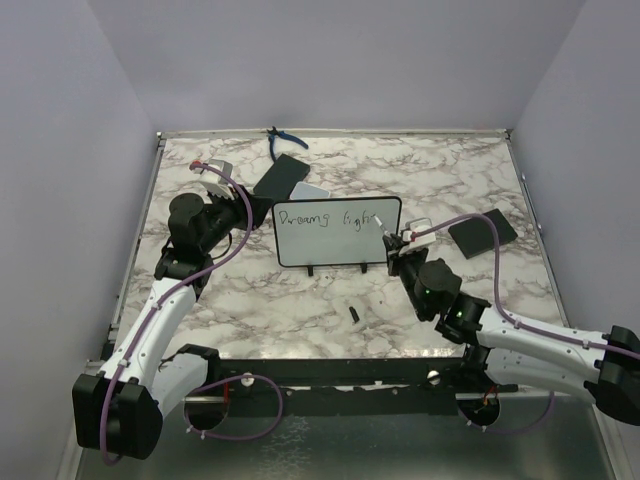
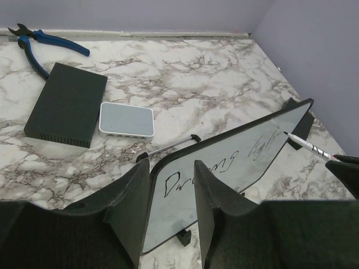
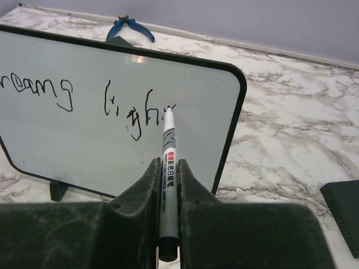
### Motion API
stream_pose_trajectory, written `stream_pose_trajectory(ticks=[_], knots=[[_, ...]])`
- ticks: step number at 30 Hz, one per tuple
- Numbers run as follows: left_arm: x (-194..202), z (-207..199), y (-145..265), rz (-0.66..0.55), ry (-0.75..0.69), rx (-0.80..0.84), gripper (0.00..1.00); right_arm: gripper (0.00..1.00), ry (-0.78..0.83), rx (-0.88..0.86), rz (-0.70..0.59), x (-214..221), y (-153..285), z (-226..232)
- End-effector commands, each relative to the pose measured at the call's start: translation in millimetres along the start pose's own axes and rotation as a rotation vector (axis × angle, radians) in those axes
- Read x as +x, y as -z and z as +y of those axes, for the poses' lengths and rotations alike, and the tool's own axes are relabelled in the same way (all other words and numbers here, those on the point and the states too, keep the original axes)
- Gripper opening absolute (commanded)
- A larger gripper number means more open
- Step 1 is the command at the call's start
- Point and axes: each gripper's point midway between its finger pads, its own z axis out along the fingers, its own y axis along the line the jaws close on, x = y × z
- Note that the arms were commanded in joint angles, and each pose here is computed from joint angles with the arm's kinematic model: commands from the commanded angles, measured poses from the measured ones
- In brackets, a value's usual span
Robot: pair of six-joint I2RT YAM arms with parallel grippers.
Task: Write a sentence on the whiteboard
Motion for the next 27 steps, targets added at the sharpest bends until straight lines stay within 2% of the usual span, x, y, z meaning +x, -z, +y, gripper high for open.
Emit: stream_pose_trajectory(ticks=[1,13,27], knots=[[-5,-3,3,-0.028,-0.017,0.006,0.40,0.01,0.015,0.002,-0.010,-7,-8,3],[-5,-3,2,-0.028,-0.018,0.005,0.40,0.01,0.016,0.000,-0.045,-17,-9,4],[-5,-3,3,-0.029,-0.017,0.007,0.40,0.01,0.033,0.048,-0.002,-1,-12,-1]])
